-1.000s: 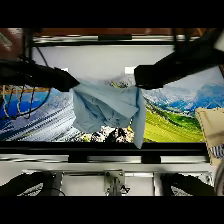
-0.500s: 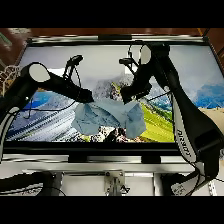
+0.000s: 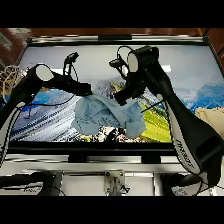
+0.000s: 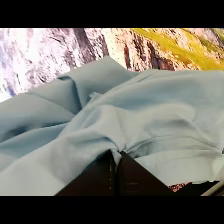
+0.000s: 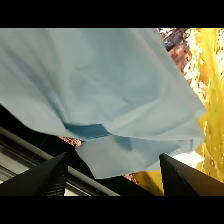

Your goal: Fold the shirts.

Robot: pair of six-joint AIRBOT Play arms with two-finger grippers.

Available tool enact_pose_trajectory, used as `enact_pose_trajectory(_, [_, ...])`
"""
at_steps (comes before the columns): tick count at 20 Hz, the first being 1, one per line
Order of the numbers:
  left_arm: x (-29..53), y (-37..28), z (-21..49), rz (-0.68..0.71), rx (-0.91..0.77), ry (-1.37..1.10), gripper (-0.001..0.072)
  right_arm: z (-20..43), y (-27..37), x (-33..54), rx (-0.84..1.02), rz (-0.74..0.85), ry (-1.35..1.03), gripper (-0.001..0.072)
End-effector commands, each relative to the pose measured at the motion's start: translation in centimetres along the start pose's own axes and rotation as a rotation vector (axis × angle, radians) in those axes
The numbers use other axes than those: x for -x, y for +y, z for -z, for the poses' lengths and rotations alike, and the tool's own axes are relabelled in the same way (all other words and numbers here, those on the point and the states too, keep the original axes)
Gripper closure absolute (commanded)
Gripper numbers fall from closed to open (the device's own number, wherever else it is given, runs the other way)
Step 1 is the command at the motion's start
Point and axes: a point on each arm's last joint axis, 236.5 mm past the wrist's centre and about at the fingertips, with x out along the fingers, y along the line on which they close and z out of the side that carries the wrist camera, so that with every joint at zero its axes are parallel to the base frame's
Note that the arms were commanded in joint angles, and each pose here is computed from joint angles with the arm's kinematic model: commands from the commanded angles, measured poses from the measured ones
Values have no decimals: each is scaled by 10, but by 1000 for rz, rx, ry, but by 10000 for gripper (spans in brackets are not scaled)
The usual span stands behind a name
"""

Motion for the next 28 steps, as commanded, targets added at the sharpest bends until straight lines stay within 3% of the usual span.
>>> enact_pose_trajectory(1, [8, 23, -9, -17, 49, -31, 654, 29, -1, -16, -80, 61, 42, 51])
enact_pose_trajectory(5, [9, 26, -10, -19, 56, -33, 654, 44, 35, -47, -181, -46, -46, 50])
enact_pose_trajectory(10, [9, 26, -7, -16, 56, -23, 654, -1, 57, -71, -7, 100, -289, 50])
enact_pose_trajectory(12, [9, 25, -4, -14, 56, -6, 654, -6, 41, -84, -29, 199, -286, 51])
enact_pose_trajectory(17, [9, 25, -3, -13, 57, -5, 654, -12, 72, -116, -83, 64, -271, 50])
enact_pose_trajectory(21, [9, 25, -3, -13, 58, -5, 654, -24, 57, -113, -77, 127, -324, 52])
enact_pose_trajectory(22, [9, 25, -3, -12, 58, -4, 654, -23, 48, -111, -92, 166, -325, 85])
enact_pose_trajectory(24, [10, 24, -2, -8, 59, 2, 654, -18, 27, -108, -133, 251, -313, 257])
enact_pose_trajectory(26, [10, 23, 0, -7, 59, 11, 654, -10, 10, -108, -179, 288, -281, 494])
enact_pose_trajectory(27, [10, 23, 2, -5, 59, 20, 654, -3, 2, -108, -199, 302, -254, 573])
enact_pose_trajectory(28, [10, 23, 4, -4, 58, 28, 654, 2, -6, -107, -221, 313, -235, 583])
